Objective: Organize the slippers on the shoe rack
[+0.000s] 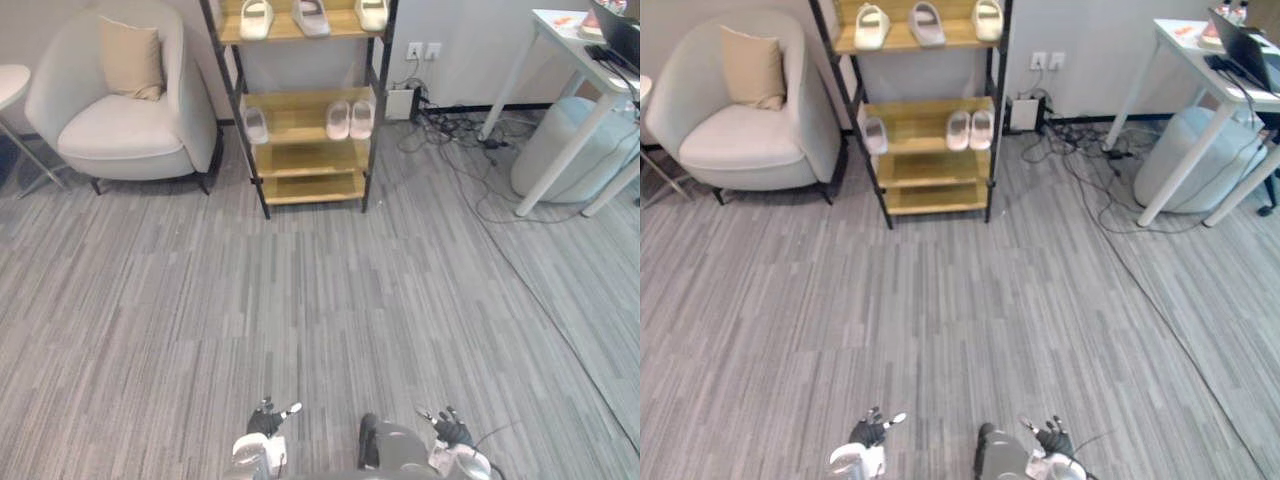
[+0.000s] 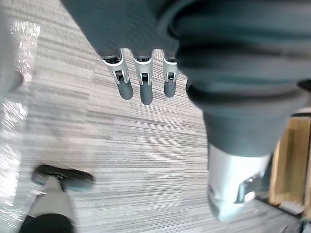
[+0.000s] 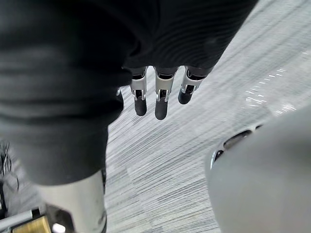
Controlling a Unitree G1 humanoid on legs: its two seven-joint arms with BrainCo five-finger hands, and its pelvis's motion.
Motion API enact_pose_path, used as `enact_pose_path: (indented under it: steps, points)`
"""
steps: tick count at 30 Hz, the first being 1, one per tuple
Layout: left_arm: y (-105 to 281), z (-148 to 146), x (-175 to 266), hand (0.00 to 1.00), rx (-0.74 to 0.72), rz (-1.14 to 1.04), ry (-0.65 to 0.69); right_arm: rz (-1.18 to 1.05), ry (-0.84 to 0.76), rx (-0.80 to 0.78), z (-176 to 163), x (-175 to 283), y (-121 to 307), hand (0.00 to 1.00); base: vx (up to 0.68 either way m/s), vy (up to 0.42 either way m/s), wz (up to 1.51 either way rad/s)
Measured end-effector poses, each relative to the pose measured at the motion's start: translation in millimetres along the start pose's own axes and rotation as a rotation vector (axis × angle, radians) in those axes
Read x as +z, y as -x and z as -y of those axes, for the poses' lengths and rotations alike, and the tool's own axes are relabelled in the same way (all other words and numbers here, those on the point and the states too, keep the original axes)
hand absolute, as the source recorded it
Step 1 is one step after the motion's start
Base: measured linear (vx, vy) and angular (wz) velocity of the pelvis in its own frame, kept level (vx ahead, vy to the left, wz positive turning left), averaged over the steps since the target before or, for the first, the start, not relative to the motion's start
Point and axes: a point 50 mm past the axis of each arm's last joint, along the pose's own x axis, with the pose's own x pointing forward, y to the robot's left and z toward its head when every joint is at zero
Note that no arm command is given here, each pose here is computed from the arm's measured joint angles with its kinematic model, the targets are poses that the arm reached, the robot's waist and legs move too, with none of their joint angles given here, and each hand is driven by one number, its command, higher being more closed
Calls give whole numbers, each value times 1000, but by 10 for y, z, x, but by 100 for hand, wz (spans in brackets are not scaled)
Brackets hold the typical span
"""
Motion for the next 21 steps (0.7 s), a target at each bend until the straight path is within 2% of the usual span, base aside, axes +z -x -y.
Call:
enact_pose_path:
  steps: [6, 14, 17, 21]
  points:
    - [-8, 40, 117, 0, -18, 59, -4, -3, -9, 9, -59, -2, -2, 0, 348, -69, -14]
    - [-22, 7, 147, 0, -21, 64, -49, -44, -20, 68, -293, -136, 51, 0, 559, 165, -38]
    - [-19, 23, 58, 0, -47, 14, -129, -11, -27, 77, -310, -59, 38, 0, 495, 90, 24]
    - [-12, 29, 26, 0, -47, 3, -130, 12, -24, 56, -228, -8, 25, 0, 457, -56, 44]
